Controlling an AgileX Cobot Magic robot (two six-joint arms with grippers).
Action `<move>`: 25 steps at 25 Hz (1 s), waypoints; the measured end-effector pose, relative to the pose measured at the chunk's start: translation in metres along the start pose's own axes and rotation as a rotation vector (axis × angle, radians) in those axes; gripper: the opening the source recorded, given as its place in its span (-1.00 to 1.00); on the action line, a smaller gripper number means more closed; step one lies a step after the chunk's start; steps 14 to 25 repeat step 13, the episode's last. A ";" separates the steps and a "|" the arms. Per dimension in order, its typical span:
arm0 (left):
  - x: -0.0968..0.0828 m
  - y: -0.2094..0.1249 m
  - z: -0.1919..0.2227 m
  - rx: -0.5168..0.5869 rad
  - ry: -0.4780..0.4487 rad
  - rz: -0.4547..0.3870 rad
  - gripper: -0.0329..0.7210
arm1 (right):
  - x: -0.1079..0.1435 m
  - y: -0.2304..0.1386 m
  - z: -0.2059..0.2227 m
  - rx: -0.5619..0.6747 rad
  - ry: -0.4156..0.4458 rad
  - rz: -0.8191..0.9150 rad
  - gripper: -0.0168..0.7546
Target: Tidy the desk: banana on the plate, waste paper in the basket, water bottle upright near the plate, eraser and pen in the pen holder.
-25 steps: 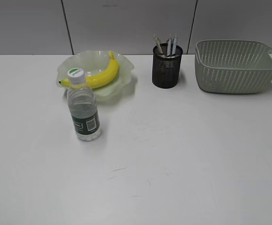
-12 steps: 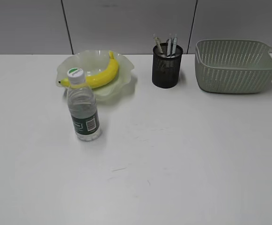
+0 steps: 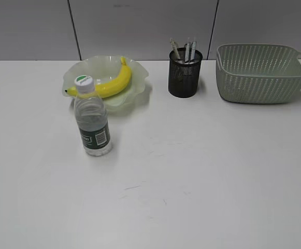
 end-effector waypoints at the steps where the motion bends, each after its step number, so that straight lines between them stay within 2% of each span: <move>1: 0.000 0.000 0.000 0.000 0.000 0.001 0.07 | 0.000 0.000 0.000 0.000 0.000 0.000 -0.10; 13: -0.001 0.000 0.000 0.000 -0.004 0.001 -0.09 | 0.000 0.000 0.000 0.000 0.000 0.000 -0.10; 25: -0.001 0.000 0.000 0.000 -0.004 0.001 -0.09 | 0.000 0.000 0.000 0.000 0.000 0.000 -0.10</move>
Point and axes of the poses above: a point on each arm's last joint axis where the gripper is mounted, z pointing out along that axis toward the gripper, x along the wrist's bending axis when the last joint is at zero, y = z × x, the point moved 6 cm from there along z, pointing out along that axis toward the gripper, and after that the axes turned 2 degrees about -z, right-handed, at the moved point
